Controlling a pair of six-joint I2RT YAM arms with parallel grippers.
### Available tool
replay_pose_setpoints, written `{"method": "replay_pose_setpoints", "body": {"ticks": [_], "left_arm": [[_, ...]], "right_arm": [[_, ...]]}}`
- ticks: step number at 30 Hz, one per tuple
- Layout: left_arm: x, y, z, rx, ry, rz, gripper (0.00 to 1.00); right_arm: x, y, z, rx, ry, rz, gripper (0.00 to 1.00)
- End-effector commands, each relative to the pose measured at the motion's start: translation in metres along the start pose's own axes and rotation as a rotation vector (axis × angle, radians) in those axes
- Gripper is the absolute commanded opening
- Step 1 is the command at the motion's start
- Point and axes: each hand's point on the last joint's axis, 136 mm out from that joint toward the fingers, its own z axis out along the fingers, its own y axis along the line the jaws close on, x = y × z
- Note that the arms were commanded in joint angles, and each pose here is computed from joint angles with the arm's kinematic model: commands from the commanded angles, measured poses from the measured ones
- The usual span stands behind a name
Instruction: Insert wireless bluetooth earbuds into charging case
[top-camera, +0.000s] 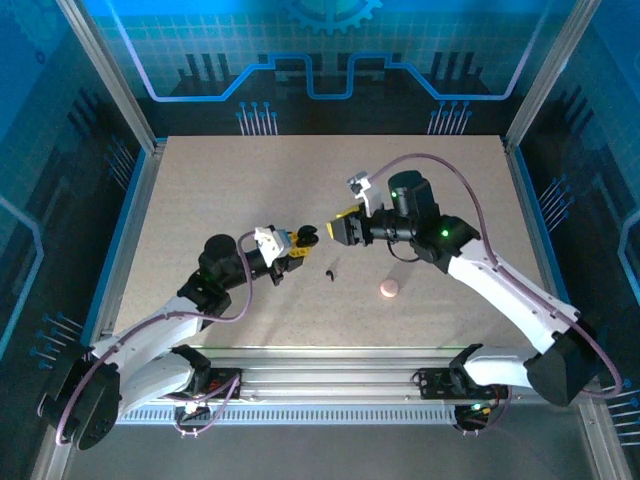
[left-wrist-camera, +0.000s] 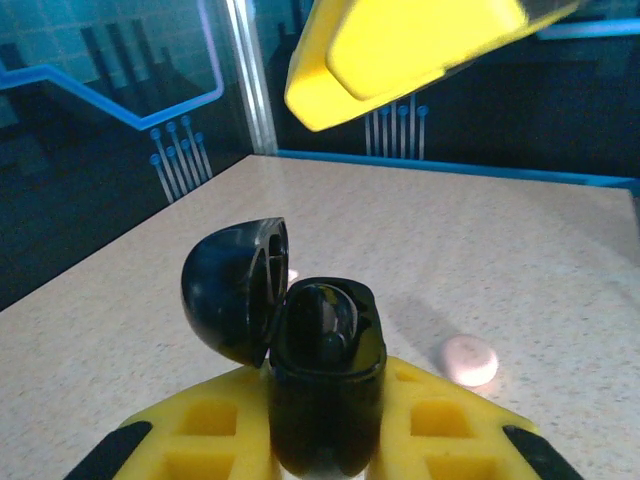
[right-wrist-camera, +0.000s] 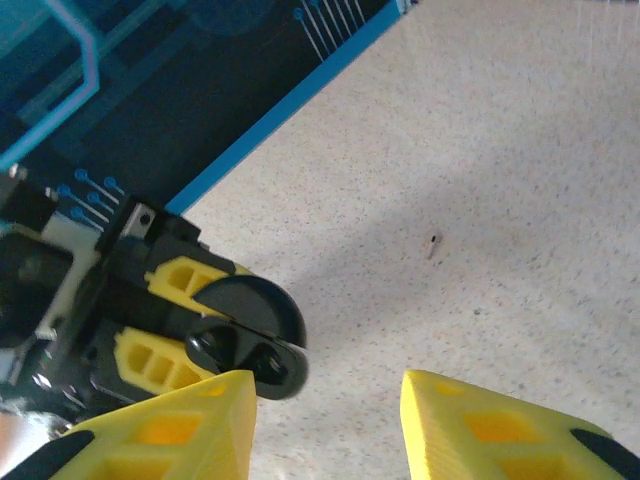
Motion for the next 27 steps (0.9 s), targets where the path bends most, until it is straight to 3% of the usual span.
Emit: {"method": "replay_pose_setpoints", "body": {"ticks": [1,9,15,20,27], "left_arm": [[-0.019,-0.021,-0.005,0.106,-0.089,-0.014,0.09],[-0.035,-0.028,-0.016,0.129,-0.141,-0.076,0.08],[-0.032,-0.025,-0.028,0.094,-0.156,-0.201,0.08],[-0.025,-0.023,-0.041,0.075,-0.203,-0.314,0.08],[-0.004,-0.035,-0.053,0.078,-0.198,-0.294,0.07]], "right_arm": [[-0.004,0.008,-0.01,-0.058,-0.068,-0.226,0.44],[0.035,-0.013,-0.006,-0.034,0.036,-0.369,0.48],[0.065,-0.044,0.015,0.043,0.268,-0.197,0.48],[0.092,-0.054,0.033,0.06,0.382,-0.109,0.46],[0.128,-0.081,0.05,0.2,0.547,0.067,0.43]]}}
